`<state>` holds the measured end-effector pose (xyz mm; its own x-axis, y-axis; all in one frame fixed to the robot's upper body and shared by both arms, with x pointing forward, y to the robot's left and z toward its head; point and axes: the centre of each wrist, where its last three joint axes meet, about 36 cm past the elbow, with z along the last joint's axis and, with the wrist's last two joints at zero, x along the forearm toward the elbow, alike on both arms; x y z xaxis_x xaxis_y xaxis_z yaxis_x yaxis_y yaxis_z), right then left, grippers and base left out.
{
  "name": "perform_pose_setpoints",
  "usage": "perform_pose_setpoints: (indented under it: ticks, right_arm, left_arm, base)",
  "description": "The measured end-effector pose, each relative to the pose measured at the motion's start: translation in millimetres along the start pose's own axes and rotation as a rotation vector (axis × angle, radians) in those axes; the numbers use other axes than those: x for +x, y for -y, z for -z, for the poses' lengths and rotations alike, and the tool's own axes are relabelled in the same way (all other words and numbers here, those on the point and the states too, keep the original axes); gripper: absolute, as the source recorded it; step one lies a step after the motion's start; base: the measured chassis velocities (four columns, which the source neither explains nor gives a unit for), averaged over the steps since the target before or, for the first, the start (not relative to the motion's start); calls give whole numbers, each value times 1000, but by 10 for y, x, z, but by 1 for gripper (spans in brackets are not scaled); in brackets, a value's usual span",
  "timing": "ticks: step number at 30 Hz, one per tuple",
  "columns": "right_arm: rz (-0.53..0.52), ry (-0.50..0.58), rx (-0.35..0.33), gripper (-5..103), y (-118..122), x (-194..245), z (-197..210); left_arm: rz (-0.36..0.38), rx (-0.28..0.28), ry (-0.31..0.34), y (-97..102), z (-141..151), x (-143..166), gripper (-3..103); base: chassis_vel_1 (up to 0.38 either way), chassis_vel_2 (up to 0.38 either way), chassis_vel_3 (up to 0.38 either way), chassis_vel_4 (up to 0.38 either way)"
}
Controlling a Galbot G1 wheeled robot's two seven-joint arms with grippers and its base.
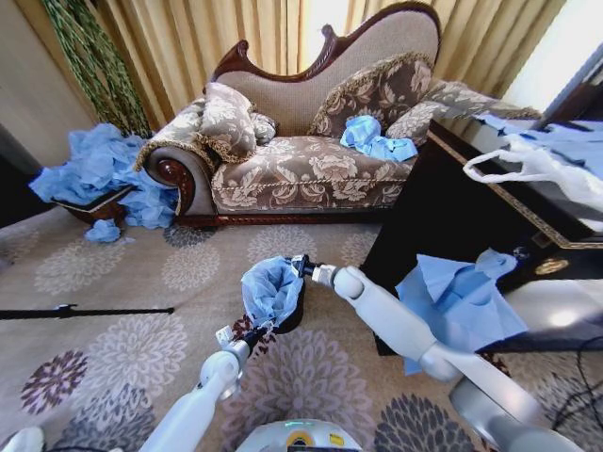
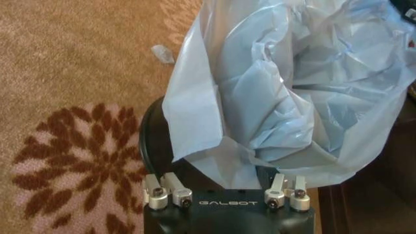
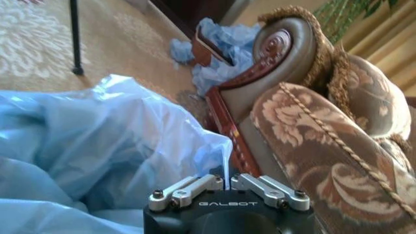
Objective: Place a garbage bag over the trash bin.
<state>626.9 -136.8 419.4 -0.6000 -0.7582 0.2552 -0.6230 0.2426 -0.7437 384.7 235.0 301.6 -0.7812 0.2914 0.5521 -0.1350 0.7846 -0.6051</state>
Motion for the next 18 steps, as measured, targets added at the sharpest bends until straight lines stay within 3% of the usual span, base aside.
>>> perform_pose_setpoints:
  ticks: [9, 18]
  right_arm:
    - [-19, -6, -68, 0, 44, -330, -137]
    - [33, -60, -65, 0, 187, -625, -117]
  left_arm:
    - [8, 4, 3, -21, 2, -12, 76]
    - [10, 0, 2, -51, -10, 19, 76]
  base:
    - [0, 0, 0, 0]
    - [0, 0, 0, 0]
